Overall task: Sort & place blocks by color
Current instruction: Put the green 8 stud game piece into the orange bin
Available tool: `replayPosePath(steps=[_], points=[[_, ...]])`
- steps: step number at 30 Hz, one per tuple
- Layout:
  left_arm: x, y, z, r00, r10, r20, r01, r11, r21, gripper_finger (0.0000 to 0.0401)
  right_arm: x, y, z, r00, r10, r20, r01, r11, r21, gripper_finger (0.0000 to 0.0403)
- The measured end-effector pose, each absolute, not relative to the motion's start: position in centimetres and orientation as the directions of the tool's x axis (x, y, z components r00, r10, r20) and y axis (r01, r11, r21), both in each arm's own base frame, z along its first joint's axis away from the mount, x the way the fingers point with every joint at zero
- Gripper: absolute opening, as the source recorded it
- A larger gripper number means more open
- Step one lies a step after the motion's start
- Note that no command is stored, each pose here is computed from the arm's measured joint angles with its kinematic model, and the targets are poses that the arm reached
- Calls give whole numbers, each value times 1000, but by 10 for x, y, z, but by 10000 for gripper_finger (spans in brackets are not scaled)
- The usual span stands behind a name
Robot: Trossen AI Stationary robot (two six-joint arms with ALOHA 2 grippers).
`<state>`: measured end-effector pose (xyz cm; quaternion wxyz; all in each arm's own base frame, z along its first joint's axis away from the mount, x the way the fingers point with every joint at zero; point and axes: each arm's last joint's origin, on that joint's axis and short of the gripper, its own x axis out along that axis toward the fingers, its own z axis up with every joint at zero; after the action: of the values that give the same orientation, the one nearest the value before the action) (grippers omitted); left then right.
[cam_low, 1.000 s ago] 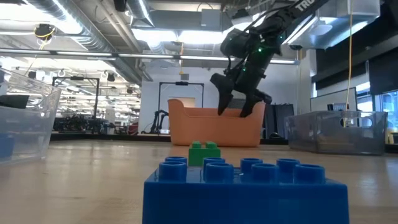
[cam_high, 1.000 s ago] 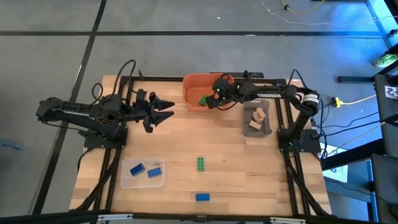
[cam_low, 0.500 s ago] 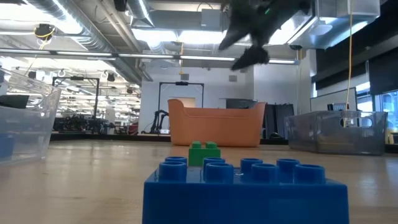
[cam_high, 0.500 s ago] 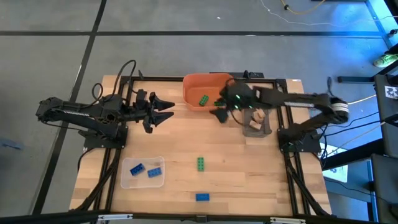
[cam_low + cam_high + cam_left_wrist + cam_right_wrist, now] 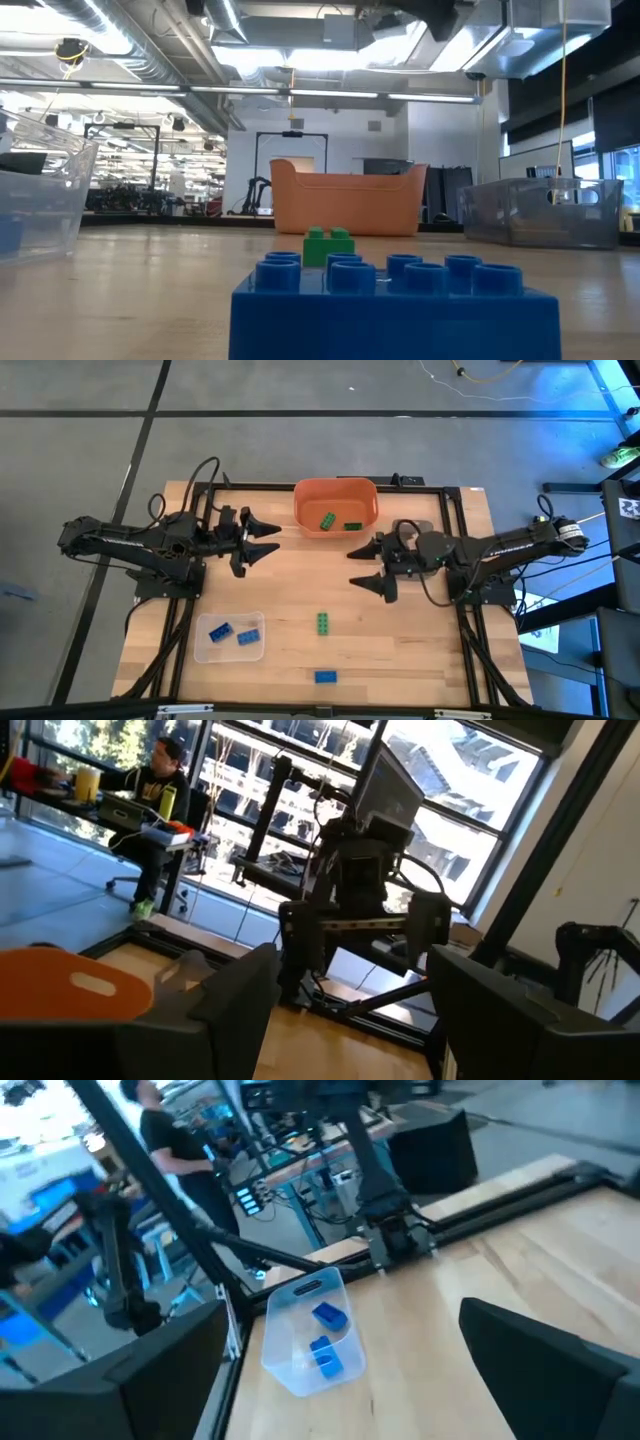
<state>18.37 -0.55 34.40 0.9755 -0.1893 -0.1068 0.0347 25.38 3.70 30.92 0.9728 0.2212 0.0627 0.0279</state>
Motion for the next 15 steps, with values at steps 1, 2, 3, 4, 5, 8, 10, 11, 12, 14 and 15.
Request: replayPosePath(steps=[1, 2, 3, 4, 5, 8, 10, 11, 12, 14, 15], points=[[184, -6, 344, 975, 108, 195, -29, 929, -369, 250, 254, 39, 309, 990, 89, -108, -36, 908, 418, 398], [184, -6, 344, 975, 108, 195, -31, 932, -362, 250, 253, 40, 309, 990, 94, -107, -43, 913, 406, 398], [184, -6, 344, 975, 108, 195, -33, 935, -352, 250, 253, 41, 309, 989, 97, -108, -48, 920, 388, 398], [184, -6, 344, 975, 108, 195, -35, 938, -345, 250, 253, 41, 309, 989, 98, -109, -51, 928, 368, 398], [184, -6, 344, 975, 106, 195, -35, 941, -336, 250, 253, 41, 309, 989, 98, -111, -53, 933, 356, 398], [184, -7, 344, 978, 65, 196, -9, 962, -274, 250, 253, 41, 308, 988, 99, -118, -55, 942, 331, 398], [184, -7, 344, 979, 50, 197, -1, 971, -240, 250, 253, 41, 308, 988, 99, -119, -55, 943, 329, 398], [184, -7, 344, 979, 50, 197, -3, 974, -228, 250, 253, 41, 308, 988, 99, -119, -55, 943, 329, 398], [184, -7, 344, 979, 51, 197, -7, 976, -217, 250, 253, 41, 308, 988, 99, -119, -55, 943, 329, 398], [184, -7, 344, 979, 59, 196, -21, 981, -191, 250, 253, 41, 308, 988, 99, -119, -55, 943, 329, 398], [184, -7, 344, 979, 64, 196, -29, 984, -177, 250, 253, 41, 308, 988, 99, -119, -55, 944, 326, 398]])
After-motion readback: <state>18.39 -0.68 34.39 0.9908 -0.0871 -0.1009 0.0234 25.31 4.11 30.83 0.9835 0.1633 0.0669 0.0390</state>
